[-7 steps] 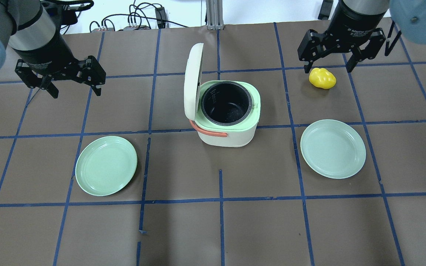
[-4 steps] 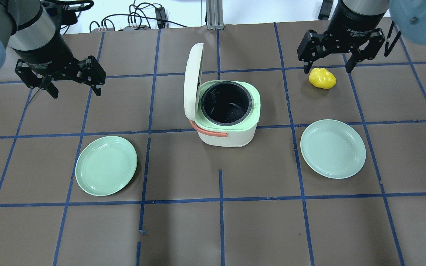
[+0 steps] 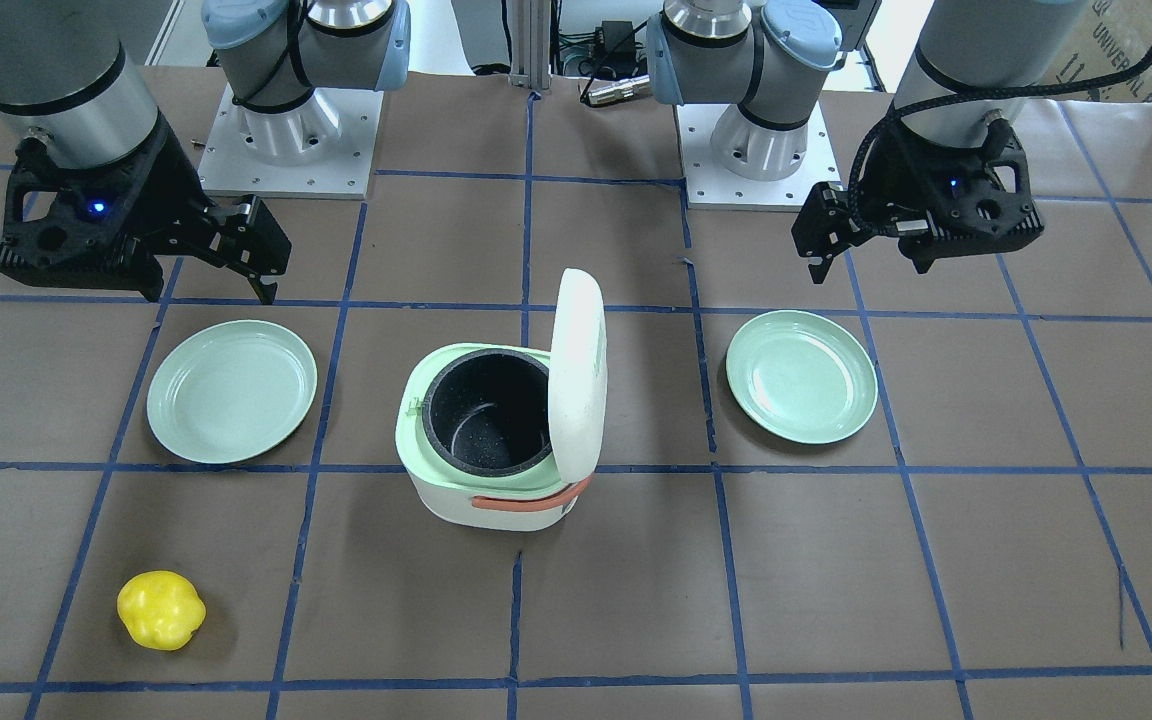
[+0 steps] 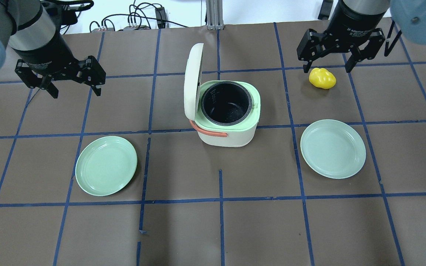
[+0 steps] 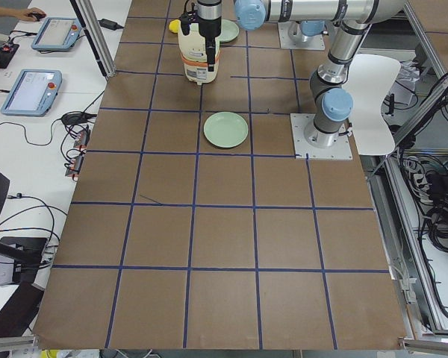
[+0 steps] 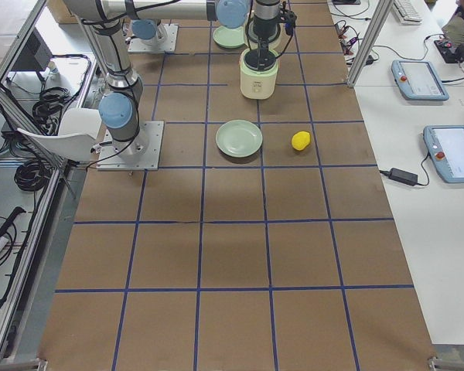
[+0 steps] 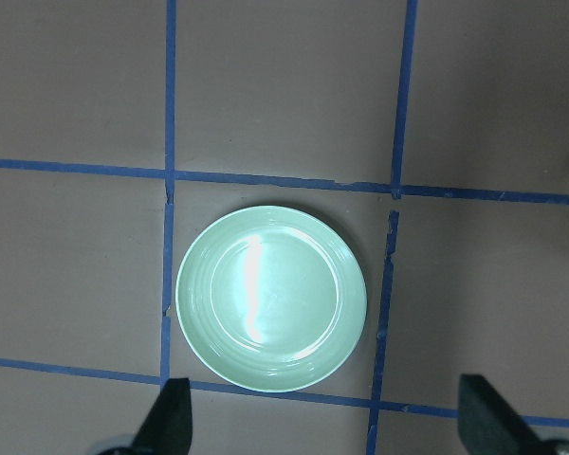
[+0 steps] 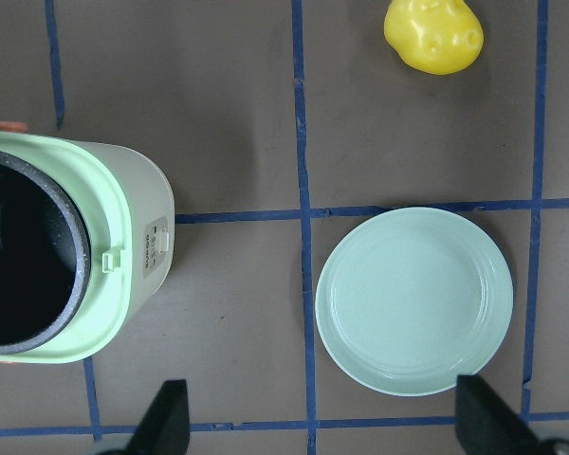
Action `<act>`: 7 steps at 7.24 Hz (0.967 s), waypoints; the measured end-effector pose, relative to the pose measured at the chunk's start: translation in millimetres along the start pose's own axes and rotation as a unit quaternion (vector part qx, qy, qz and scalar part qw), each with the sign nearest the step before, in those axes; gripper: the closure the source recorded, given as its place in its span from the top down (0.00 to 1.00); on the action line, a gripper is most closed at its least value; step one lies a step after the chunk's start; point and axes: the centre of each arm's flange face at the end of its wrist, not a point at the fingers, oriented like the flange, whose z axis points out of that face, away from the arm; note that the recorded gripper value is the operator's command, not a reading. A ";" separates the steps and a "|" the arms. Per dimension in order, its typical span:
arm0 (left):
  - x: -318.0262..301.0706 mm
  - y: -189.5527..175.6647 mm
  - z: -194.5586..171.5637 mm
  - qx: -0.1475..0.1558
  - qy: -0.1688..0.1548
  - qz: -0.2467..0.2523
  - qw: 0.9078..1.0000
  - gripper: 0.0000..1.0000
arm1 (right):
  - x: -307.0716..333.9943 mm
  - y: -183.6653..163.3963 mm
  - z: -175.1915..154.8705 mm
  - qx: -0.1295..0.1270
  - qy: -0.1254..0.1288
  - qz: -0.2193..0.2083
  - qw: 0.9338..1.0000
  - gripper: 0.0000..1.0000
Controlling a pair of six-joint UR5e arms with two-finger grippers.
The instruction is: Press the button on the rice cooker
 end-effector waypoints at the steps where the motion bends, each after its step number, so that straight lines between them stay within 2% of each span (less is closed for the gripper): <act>1: 0.0 0.0 0.0 0.000 0.000 0.000 1.000 1.00 | -0.1 -0.3 1.2 -0.001 0.000 0.000 1.000 1.00; 7: 0.0 0.0 0.0 0.000 0.000 0.000 1.000 1.00 | -0.1 1.7 4.8 -0.003 0.000 0.000 1.000 1.00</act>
